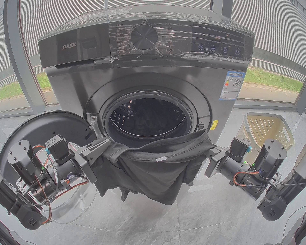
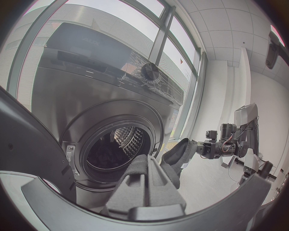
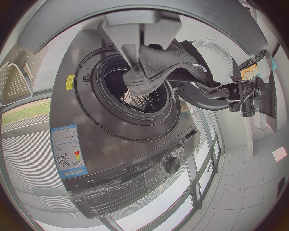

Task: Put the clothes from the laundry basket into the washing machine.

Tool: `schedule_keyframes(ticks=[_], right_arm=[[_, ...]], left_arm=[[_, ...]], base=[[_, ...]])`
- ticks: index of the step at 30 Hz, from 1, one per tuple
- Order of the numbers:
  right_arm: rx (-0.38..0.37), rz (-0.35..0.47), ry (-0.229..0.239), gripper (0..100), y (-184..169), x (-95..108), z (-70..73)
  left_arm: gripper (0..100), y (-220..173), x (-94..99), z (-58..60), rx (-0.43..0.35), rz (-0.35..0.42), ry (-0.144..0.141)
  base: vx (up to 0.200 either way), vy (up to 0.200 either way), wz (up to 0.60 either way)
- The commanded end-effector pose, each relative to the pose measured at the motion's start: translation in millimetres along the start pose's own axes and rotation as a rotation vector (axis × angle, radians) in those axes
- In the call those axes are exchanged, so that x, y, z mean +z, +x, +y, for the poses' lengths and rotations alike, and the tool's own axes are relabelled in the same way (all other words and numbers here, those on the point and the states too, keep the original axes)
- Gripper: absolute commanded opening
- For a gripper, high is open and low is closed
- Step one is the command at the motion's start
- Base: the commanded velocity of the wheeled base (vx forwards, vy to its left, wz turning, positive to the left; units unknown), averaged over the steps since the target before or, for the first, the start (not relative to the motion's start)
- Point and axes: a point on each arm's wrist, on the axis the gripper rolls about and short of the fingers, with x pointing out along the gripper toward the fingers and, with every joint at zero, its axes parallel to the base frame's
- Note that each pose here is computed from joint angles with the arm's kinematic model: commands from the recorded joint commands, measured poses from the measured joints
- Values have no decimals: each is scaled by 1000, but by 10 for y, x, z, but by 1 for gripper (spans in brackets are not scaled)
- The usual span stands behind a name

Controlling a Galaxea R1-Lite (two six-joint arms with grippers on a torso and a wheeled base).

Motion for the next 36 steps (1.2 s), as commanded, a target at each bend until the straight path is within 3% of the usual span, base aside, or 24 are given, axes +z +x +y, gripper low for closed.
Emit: schedule_keyframes(ticks=[1,3,4,12,16,21,36], right_arm=[[1,-2,0,0,1,5,2],[1,-2,0,0,1,5,2],[1,-2,0,0,1,5,2],[-2,-15,-2,0,22,29,-8],[14,-32,0,0,64,52,41],[22,-49,2,0,111,77,64],[83,-112,10,0,218,197,227]], left_arm=[[0,3,2,2,-2,-1,-2],[0,-2,-4,-3,-6,2,-4],[100,-8,-13,-9,-13,8,-7],[100,-97,-162,-66,-45,85,-37],[100,-81,-268,-88,-101,136,-52],[100,-60,-416,-213,-174,205,-74],[100,239,-749,-161,-175,293,-91]], base=[[0,0,0],[0,0,0],[0,0,0],[0,0,0],[0,0,0],[0,0,0],[0,0,0]])
